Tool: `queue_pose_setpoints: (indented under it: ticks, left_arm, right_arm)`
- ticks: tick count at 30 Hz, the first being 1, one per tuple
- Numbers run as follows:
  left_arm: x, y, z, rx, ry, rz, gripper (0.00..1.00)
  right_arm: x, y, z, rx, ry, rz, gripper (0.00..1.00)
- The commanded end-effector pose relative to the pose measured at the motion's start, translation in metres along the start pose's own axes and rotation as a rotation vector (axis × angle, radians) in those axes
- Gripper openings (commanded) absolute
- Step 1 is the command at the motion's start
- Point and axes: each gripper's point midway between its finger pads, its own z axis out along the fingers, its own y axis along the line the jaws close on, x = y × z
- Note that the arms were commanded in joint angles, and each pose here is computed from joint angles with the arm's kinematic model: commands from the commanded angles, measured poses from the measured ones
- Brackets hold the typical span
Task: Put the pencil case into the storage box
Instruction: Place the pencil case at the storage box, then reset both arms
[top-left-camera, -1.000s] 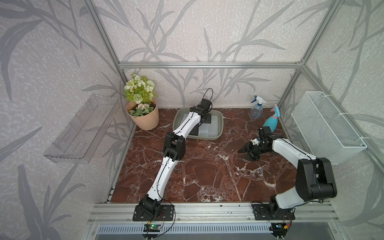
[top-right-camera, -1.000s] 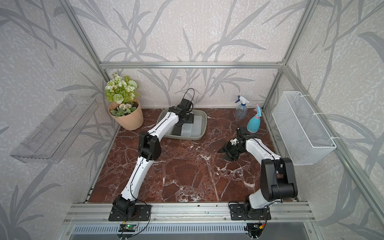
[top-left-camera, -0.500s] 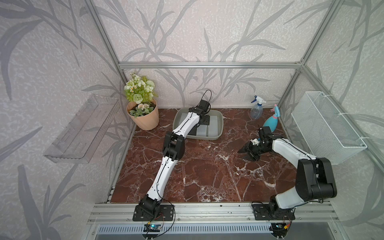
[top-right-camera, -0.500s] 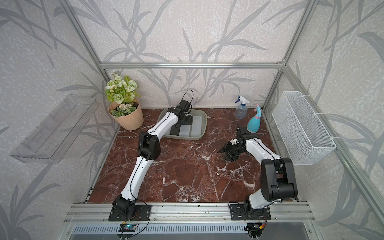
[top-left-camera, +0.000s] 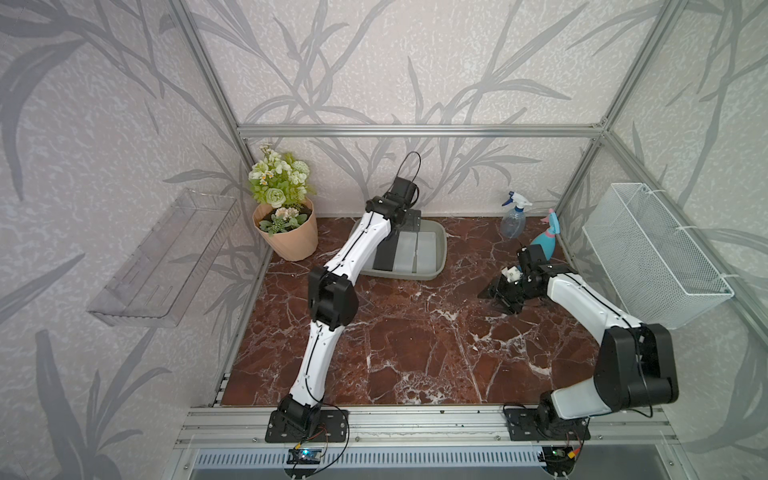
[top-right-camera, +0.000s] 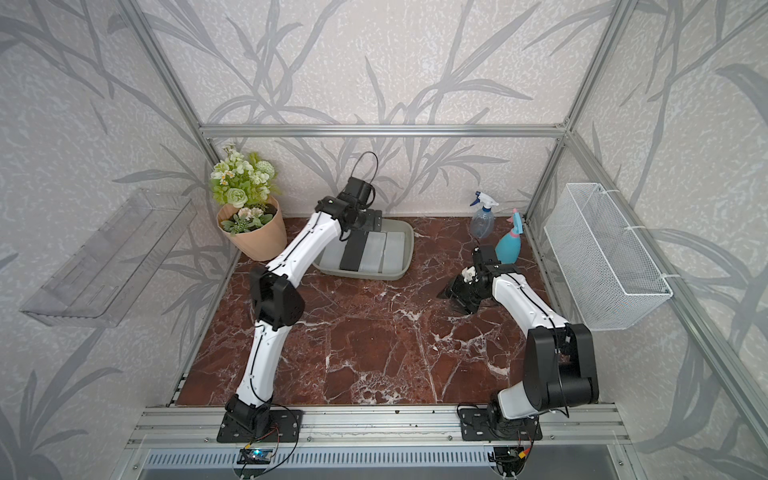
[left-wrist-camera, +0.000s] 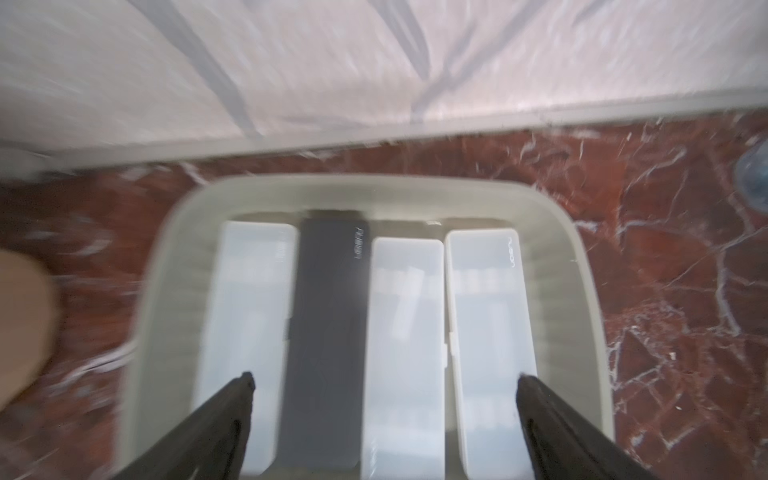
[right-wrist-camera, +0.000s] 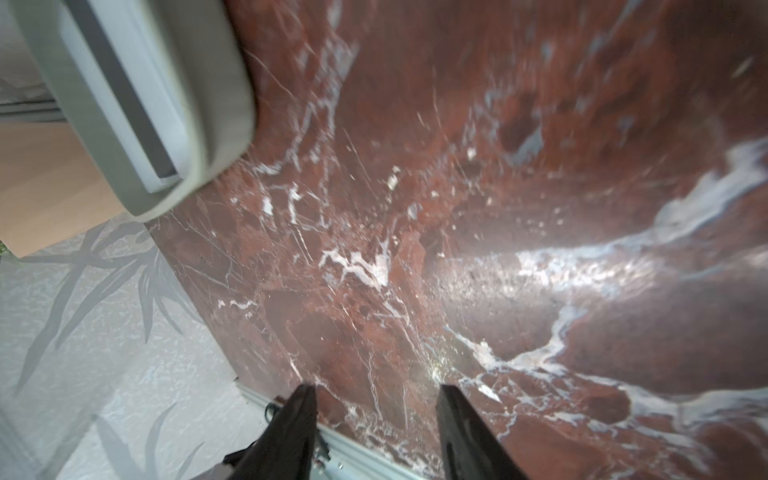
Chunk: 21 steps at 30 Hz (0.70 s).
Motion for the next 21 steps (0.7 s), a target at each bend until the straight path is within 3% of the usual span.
queue_pose_setpoints:
  ticks: [1, 4, 6, 8, 9, 12, 14, 18, 21]
  left_arm:
    - [-0.045, 0.101, -0.141, -0.328, -0.267, -0.051, 1.0]
    - [-0.01, 0.162, -0.191, -0.504, -0.459, -0.097, 1.0]
    - [0.019, 0.184, -0.219, -0.504, -0.652, -0.132, 1.0]
    - [0.057, 0.206, -0.239, -0.491, -0.863, -0.197, 1.0]
    - [0.077, 0.214, -0.238, -0.495, -0.899, -0.211, 1.0]
    - [0.132, 0.237, -0.205, -0.516, -0.798, -0.236, 1.0]
    - [0.168, 0.25, -0.181, -0.549, -0.719, -0.259, 1.0]
    - [0.217, 0.266, -0.156, -0.557, -0.734, -0.314, 1.0]
    - [0.252, 0.287, -0.13, -0.557, -0.677, -0.428, 1.0]
  right_arm:
    - [-0.039, 0.004, -0.065, 0.147, -0.345, -0.232, 0.6]
    - [-0.064, -0.006, -0.091, 0.243, -0.584, -0.372, 0.71]
    - [-0.078, -0.015, -0.098, 0.272, -0.768, -0.456, 0.78]
    - [-0.085, -0.032, -0.106, 0.335, -0.934, -0.519, 0.99]
    - [-0.086, -0.038, -0.106, 0.358, -0.988, -0.555, 0.99]
    - [-0.084, -0.056, -0.089, 0.425, -1.052, -0.702, 0.99]
    - [-0.089, -0.072, -0.074, 0.442, -1.03, -0.668, 0.99]
    - [-0.099, -0.075, -0.056, 0.376, -1.078, -0.611, 0.99]
    - [-0.11, -0.079, -0.047, 0.355, -1.141, -0.589, 0.99]
